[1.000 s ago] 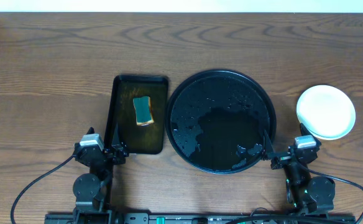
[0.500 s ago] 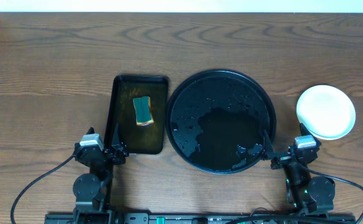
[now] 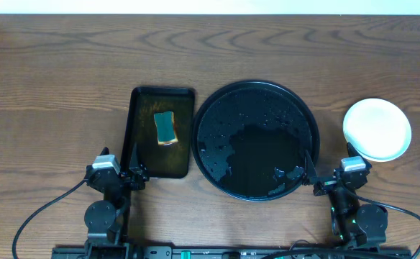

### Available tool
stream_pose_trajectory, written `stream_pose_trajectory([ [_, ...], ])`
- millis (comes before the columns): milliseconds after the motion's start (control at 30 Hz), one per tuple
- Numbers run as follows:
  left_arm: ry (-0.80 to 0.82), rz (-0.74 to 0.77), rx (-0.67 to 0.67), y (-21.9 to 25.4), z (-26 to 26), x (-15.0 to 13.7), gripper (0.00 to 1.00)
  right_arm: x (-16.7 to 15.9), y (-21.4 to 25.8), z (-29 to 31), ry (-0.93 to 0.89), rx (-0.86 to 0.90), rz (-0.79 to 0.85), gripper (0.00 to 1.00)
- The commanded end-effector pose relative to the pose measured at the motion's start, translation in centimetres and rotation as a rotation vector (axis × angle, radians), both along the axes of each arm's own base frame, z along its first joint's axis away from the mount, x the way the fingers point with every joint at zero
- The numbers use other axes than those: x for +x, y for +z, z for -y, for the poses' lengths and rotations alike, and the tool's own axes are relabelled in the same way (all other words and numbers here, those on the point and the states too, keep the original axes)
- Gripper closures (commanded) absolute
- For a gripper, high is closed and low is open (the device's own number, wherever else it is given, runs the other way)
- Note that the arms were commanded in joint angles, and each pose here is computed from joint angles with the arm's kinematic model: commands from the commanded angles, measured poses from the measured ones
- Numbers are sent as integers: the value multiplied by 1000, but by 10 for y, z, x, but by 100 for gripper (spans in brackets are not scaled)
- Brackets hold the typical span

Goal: Clean dirty plates on tray and stack at the side

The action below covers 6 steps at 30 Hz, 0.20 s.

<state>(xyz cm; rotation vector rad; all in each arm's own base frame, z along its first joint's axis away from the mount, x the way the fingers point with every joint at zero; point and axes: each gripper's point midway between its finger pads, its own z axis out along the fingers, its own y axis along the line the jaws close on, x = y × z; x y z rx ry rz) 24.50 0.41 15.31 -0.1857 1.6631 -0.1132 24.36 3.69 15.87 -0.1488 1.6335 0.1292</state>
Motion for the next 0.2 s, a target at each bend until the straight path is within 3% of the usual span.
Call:
stream_pose_trajectory([
  [0, 19, -56, 20, -17, -4, -1, 25, -1, 0, -3, 13, -11, 3, 1],
  [167, 19, -56, 20, -17, -4, -1, 25, -1, 0, -3, 13, -11, 3, 1],
])
